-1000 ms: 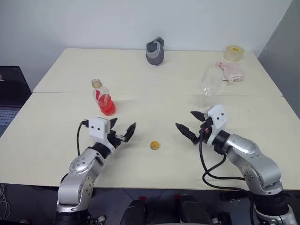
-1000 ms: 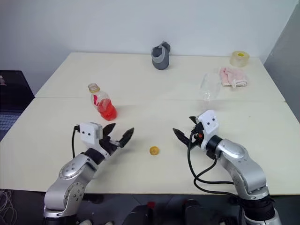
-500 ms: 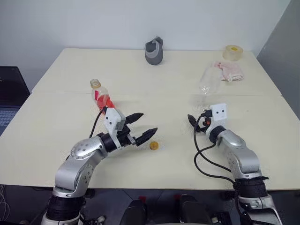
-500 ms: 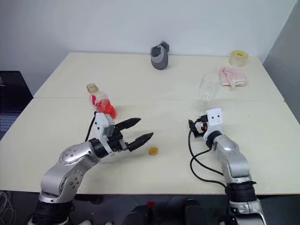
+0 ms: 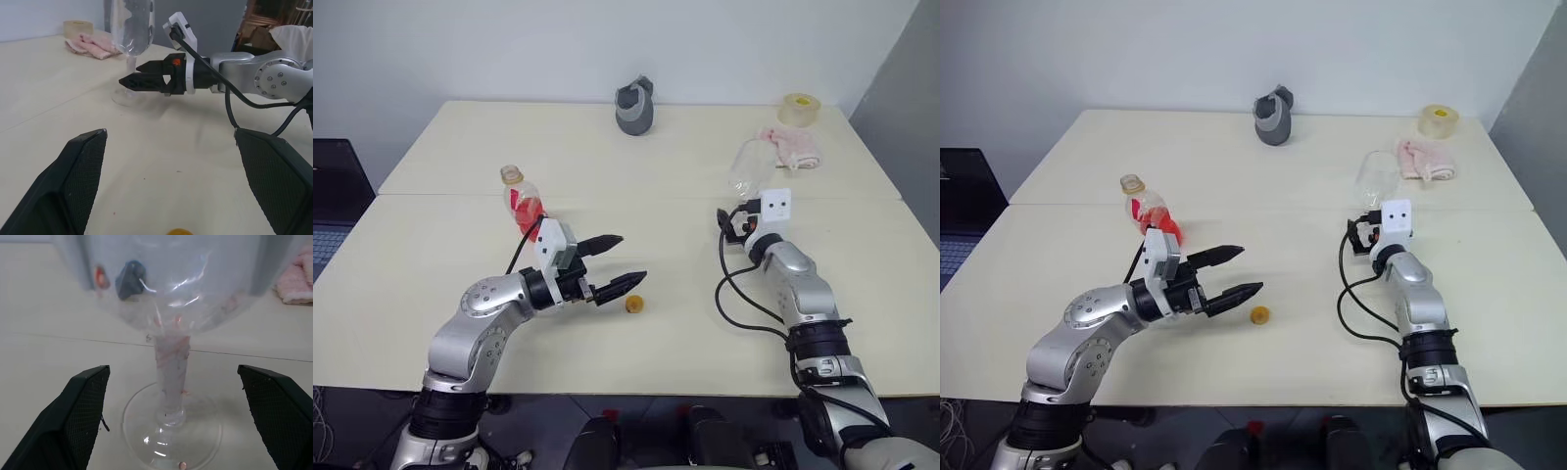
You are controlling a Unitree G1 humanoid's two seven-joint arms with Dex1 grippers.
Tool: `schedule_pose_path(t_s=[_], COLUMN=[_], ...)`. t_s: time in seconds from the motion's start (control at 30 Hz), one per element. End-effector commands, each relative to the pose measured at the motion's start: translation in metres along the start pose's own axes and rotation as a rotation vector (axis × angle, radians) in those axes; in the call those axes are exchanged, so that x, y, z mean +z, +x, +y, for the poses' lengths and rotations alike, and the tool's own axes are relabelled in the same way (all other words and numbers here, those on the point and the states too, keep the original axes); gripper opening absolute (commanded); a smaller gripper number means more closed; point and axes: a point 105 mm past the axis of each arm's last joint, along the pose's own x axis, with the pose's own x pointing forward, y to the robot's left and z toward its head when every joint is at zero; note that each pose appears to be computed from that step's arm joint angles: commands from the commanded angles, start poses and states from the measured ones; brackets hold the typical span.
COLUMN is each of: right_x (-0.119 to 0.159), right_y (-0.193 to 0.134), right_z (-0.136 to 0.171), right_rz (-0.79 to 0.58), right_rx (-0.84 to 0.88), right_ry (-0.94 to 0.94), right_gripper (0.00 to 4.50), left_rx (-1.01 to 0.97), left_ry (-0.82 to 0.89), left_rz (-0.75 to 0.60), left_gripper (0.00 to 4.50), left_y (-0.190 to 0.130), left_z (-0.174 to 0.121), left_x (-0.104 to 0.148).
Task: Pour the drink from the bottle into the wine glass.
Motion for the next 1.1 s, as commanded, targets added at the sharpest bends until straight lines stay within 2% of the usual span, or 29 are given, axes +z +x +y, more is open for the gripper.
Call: schedule_pose_path(t_s=[0.03,0.2,0.3,0.6,0.67,0.77,0.93,1.1], right_x=[0.022,0.023,0.022,0.025,0.029,0.035,0.059,0.062], right_y=[0.008,0.014,0.014,0.015,0.015,0.016,0.008,-0.005], right_z=[0.008,0.02,0.021,0.015,0.018,0.029,0.08,0.127], right_rz=[-0.08,-0.089,-0.088,-0.09,-0.099,-0.115,-0.186,-0.183], right_rx=[0.001,0.033,0.034,0.032,0.051,0.108,0.343,0.544], right_ry=[0.012,0.046,0.07,0.083,0.057,0.022,-0.086,-0.124], right_gripper=[4.5,4.5,3.86,0.69,0.16,0.17,0.17,0.17], left_rx=[0.002,0.022,0.03,0.061,0.062,0.066,0.138,0.27], left_ry=[0.057,0.072,0.08,0.057,0.055,0.049,0.025,-0.013], left_rz=[-0.033,-0.038,-0.036,-0.044,-0.043,-0.039,-0.038,-0.02], left_gripper=[4.45,4.45,4.5,4.5,4.5,4.5,4.5,4.5], left_y=[0.001,0.002,0.001,0.002,0.002,0.0,-0.011,-0.038], left_z=[0.003,0.011,0.013,0.015,0.014,0.012,0.01,0.006], left_x=[0.012,0.015,0.015,0.015,0.016,0.015,0.015,0.008])
